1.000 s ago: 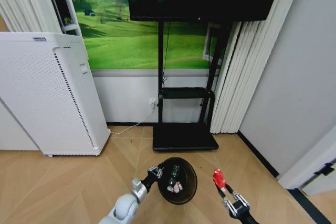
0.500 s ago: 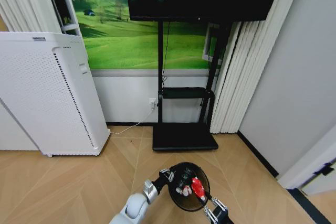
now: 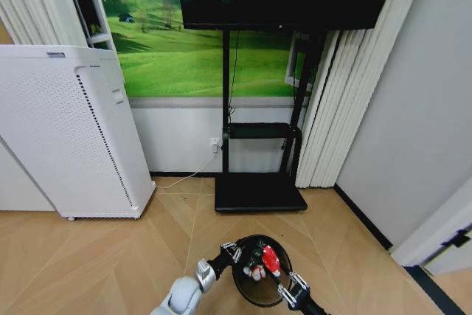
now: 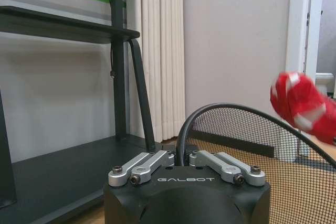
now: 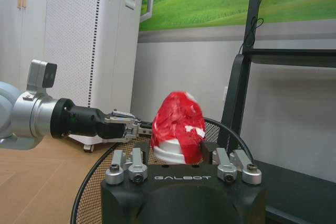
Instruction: Pick up the trash bin and place the garbage on the floor into it.
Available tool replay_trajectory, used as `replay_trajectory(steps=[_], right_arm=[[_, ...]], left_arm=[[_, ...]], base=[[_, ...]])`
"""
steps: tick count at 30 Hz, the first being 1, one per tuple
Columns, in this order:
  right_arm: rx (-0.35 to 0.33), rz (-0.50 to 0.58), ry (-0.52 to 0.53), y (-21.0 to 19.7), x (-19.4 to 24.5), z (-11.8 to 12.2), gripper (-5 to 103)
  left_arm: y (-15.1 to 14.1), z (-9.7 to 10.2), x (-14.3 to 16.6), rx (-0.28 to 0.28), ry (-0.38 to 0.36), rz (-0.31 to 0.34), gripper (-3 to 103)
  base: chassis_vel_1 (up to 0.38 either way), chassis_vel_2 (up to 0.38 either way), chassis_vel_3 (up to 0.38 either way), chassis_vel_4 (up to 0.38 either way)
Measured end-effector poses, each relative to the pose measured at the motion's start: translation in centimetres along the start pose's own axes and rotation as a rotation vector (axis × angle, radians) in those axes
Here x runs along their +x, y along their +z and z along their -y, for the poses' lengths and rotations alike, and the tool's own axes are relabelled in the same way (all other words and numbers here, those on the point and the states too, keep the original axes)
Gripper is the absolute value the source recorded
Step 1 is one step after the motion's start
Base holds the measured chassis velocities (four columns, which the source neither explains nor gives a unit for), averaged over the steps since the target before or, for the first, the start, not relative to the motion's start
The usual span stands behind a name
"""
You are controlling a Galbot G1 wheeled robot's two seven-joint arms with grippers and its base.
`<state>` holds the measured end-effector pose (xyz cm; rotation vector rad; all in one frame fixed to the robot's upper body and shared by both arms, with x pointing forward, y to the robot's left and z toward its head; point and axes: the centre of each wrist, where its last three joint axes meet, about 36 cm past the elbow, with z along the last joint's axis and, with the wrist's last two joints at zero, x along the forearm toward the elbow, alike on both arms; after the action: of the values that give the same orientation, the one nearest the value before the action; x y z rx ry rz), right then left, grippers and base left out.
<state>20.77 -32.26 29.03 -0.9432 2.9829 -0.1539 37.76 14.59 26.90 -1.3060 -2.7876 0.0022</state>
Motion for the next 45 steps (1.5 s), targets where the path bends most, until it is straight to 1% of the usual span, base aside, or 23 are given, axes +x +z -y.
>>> replay_trajectory(steps=[1, 2, 3, 9, 10, 12, 13, 15, 16, 18, 20, 21, 23, 24, 25, 27, 28, 32, 33, 35, 36, 38, 45], right_arm=[[0.001, -0.001, 0.0, 0.0, 0.0, 0.0, 56], [0.003, -0.004, 0.0, 0.1, 0.0, 0.0, 67], [0.003, -0.004, 0.0, 0.1, 0.0, 0.0, 67], [0.003, -0.002, 0.034, -0.2, 0.2, 0.3, 94], [0.003, -0.002, 0.034, -0.2, 0.2, 0.3, 94], [0.016, -0.005, 0.234, -0.7, 0.3, 1.2, 99], [0.016, -0.005, 0.234, -0.7, 0.3, 1.2, 99], [0.021, -0.018, 0.453, -1.3, 0.0, 2.6, 100], [0.021, -0.018, 0.453, -1.3, 0.0, 2.6, 100], [0.024, -0.01, 0.605, -1.8, -0.1, 4.5, 100], [-0.005, -0.007, 0.705, -2.4, 0.1, 6.1, 100], [-0.005, -0.007, 0.705, -2.4, 0.1, 6.1, 100], [-0.012, -0.001, 0.744, -3.0, 0.4, 7.2, 100], [-0.012, -0.001, 0.744, -3.0, 0.4, 7.2, 100], [-0.011, -0.002, 0.755, -3.1, 0.6, 7.5, 100], [-0.02, -0.005, 0.766, -3.2, 0.7, 7.4, 100], [-0.02, -0.005, 0.766, -3.2, 0.7, 7.4, 100], [-0.038, -0.009, 0.769, -3.0, 0.5, 6.9, 100], [-0.038, -0.009, 0.769, -3.0, 0.5, 6.9, 100], [-0.053, -0.005, 0.765, -2.8, 0.2, 6.7, 100], [-0.053, -0.005, 0.765, -2.8, 0.2, 6.7, 100], [-0.069, 0.002, 0.759, -2.4, -0.2, 6.7, 100], [-0.089, 0.016, 0.763, -0.7, 0.2, 6.9, 100]], left_arm=[[0.0, 0.0, 0.0, 0.0, -0.001, 0.0, 7], [-0.1, -0.2, 0.0, 0.001, -0.004, 0.004, 7], [-0.1, -0.2, 0.0, 0.001, -0.004, 0.004, 7], [-0.4, -0.6, 0.0, 0.011, -0.019, 0.027, 7], [-0.4, -0.6, 0.0, 0.011, -0.019, 0.027, 7], [-1.5, -0.7, 0.9, 0.075, -0.145, 0.054, 7], [-1.5, -0.7, 0.9, 0.075, -0.145, 0.054, 7], [-2.7, -1.0, 2.2, 0.135, -0.274, 0.084, 7], [-2.7, -1.0, 2.2, 0.135, -0.274, 0.084, 7], [-4.9, -1.0, 3.6, 0.221, -0.403, 0.134, 7], [-7.9, -0.7, 6.0, 0.356, -0.524, 0.141, 7], [-7.9, -0.7, 6.0, 0.356, -0.524, 0.141, 7], [-10.4, -0.5, 8.9, 0.49, -0.646, 0.115, 7], [-10.4, -0.5, 8.9, 0.49, -0.646, 0.115, 7], [-11.7, -0.6, 10.4, 0.535, -0.708, 0.102, 7], [-13.6, -0.8, 13.6, 0.578, -0.818, 0.088, 7], [-13.6, -0.8, 13.6, 0.578, -0.818, 0.088, 7], [-15.5, -1.2, 19.6, 0.582, -1.005, 0.096, 7], [-15.5, -1.2, 19.6, 0.582, -1.005, 0.096, 7], [-15.8, -0.8, 22.5, 0.592, -1.088, 0.069, 7], [-15.8, -0.8, 22.5, 0.592, -1.088, 0.069, 7], [-15.8, 0.1, 25.1, 0.6, -1.154, 0.032, 7], [-15.7, 1.5, 28.3, 0.617, -1.259, -0.024, 7]], base=[[0.0, 0.0, 0.0, 0.0], [0.0, 0.0, 0.0, 0.0], [0.0, 0.0, 0.0, 0.0], [0.0, 0.0, 0.0, 0.0], [0.0, 0.0, 0.0, 0.0], [0.0, 0.0, 0.0, 0.0], [0.0, 0.0, 0.0, 0.0], [0.0, 0.0, 0.0, 0.0], [0.0, 0.0, 0.0, 0.0], [0.0, 0.0, 0.0, 0.0], [0.0, 0.0, 0.0, 0.0], [0.0, 0.0, 0.0, 0.0], [0.0, 0.0, 0.0, 0.0], [0.0, 0.0, 0.0, 0.0], [0.0, 0.0, 0.0, 0.0], [0.0, 0.0, 0.0, 0.0], [0.0, 0.0, 0.0, 0.0], [0.0, 0.0, 0.0, 0.0], [0.0, 0.0, 0.0, 0.0], [0.022, 0.024, -0.032, -0.026], [0.043, 0.047, -0.065, -0.053], [0.119, 0.09, -0.081, -0.094], [0.178, 0.175, -0.165, -0.158]])
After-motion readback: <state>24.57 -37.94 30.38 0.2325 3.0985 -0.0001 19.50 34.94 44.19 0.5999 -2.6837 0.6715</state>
